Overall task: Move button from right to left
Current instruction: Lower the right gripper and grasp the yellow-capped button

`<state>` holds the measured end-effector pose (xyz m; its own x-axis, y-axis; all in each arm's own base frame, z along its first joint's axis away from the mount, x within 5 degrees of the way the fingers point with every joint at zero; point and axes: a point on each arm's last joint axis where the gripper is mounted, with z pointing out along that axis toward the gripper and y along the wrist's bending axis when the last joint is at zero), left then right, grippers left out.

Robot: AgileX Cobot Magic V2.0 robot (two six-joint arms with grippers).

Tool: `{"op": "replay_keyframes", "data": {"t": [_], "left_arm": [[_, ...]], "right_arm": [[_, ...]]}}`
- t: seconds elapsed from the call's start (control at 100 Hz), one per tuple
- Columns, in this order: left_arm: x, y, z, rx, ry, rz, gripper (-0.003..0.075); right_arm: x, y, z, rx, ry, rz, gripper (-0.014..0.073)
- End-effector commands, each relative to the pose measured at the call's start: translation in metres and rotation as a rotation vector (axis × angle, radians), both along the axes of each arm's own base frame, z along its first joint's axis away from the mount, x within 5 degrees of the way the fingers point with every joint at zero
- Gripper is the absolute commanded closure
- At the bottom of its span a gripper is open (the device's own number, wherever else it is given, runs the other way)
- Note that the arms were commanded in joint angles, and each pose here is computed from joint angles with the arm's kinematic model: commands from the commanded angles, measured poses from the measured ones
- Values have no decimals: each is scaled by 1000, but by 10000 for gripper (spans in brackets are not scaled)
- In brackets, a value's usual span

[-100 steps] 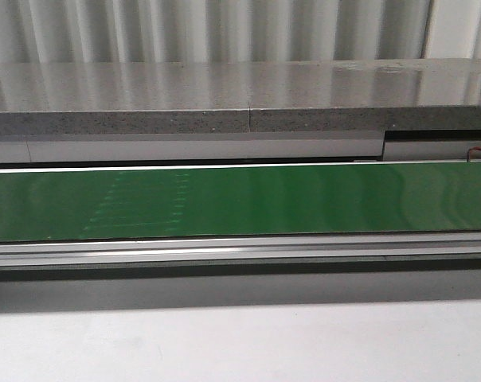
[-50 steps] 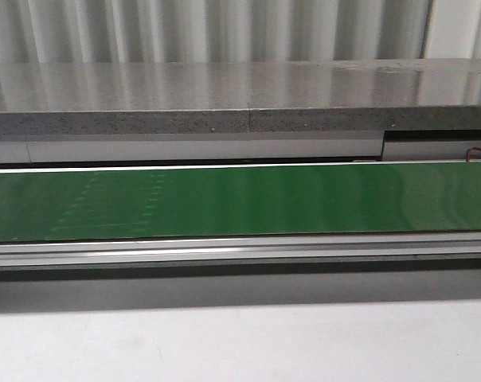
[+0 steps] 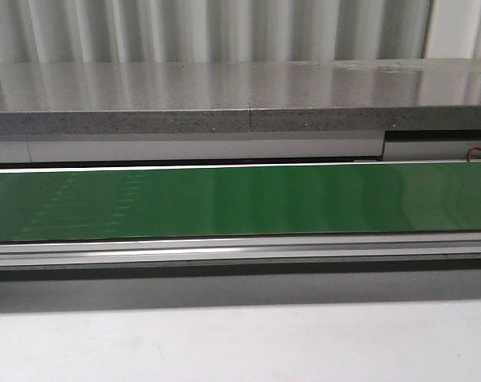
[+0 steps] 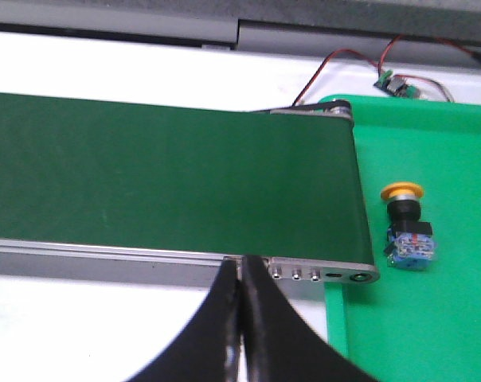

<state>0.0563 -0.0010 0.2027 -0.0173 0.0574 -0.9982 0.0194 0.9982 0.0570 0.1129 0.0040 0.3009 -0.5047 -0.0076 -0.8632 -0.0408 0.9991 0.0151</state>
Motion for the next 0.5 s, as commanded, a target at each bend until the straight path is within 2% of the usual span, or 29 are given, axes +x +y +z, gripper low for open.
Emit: {"op": "replay_keyframes", "data": {"t": [0.0,0.2,0.27,0.37,0.44,0.49], "left_arm": [[-1,0,-5,-15,-67,-8,741],[-1,0,-5,-15,-67,-8,741],[-1,0,-5,-15,-67,-8,741],[-1,0,-5,-15,-67,-8,741],[-1,0,-5,-15,-67,-8,741],[-1,0,-5,-15,-67,-8,741]], "right_arm": [[20,0,18,0,-7,3,661],[56,1,26,7,139,11,656],[69,3,28,29,186,15,627],[88,5,26,49,269,21,507],[100,5,24,50,316,23,373],[107,5,23,50,344,24,245]]}}
